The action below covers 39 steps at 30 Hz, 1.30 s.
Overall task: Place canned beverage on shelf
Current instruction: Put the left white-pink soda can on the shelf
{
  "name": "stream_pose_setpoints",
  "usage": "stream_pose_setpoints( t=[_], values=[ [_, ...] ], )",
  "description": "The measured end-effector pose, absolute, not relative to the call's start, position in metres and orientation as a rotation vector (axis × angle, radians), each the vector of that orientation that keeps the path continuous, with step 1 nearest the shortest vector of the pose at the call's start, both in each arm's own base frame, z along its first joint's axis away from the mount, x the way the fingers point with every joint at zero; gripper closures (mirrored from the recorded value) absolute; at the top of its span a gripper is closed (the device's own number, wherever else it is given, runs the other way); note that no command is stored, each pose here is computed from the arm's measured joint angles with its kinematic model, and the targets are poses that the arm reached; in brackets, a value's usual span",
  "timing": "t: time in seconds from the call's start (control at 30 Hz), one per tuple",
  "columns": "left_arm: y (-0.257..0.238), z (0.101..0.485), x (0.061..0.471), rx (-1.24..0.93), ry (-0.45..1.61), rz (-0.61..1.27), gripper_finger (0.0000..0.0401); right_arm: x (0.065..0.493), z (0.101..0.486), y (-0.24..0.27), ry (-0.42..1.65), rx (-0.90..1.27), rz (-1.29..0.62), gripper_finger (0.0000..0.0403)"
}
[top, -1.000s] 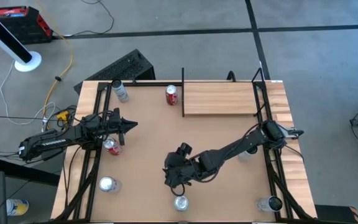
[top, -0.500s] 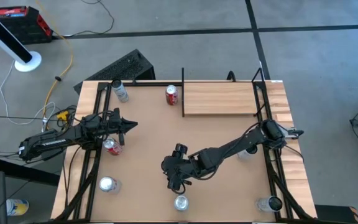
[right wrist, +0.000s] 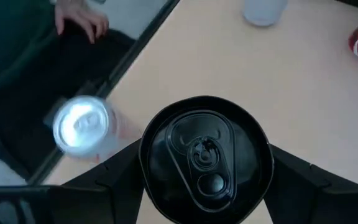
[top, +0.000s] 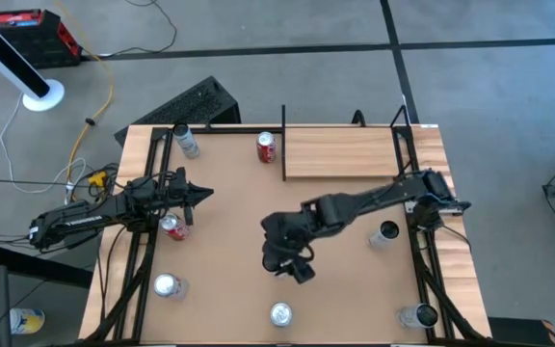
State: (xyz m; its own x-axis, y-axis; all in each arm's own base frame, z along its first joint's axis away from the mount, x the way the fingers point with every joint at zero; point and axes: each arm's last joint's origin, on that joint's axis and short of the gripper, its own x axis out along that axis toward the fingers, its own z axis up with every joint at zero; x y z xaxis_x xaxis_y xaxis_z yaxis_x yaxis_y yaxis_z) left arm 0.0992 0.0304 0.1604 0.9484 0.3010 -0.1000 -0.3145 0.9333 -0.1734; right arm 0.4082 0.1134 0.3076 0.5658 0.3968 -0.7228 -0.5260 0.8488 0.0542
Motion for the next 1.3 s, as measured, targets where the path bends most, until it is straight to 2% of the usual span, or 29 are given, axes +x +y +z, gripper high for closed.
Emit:
stream_pose_setpoints(
  t=[0.2, 0.33, 0.5, 1.1, 1.3],
  values=[
    [0.03, 0.16, 0.099, -0.189, 0.072, 0.315, 0.0401, 0.418, 0.296, 0.086, 0.732, -0.274, 0.634, 0.0121],
    [0.03, 0.16, 0.099, -0.189, 0.072, 0.315, 0.0401, 0.434, 0.288, 0.069, 0.611, -0.269, 0.711, 0.0121],
    [0.03, 0.16, 0.099, -0.189, 0.073, 0.315, 0.0401, 0.438, 0.288, 0.052, 0.571, -0.247, 0.755, 0.0121],
    [0.03, 0.16, 0.099, -0.189, 0.072, 0.315, 0.0401, 0.45, 0.256, 0.047, 0.658, -0.211, 0.75, 0.0121],
    [0.03, 0.16, 0.099, -0.189, 0.072, 0.315, 0.0401, 0.45, 0.254, 0.047, 0.688, -0.162, 0.736, 0.0047]
  ],
)
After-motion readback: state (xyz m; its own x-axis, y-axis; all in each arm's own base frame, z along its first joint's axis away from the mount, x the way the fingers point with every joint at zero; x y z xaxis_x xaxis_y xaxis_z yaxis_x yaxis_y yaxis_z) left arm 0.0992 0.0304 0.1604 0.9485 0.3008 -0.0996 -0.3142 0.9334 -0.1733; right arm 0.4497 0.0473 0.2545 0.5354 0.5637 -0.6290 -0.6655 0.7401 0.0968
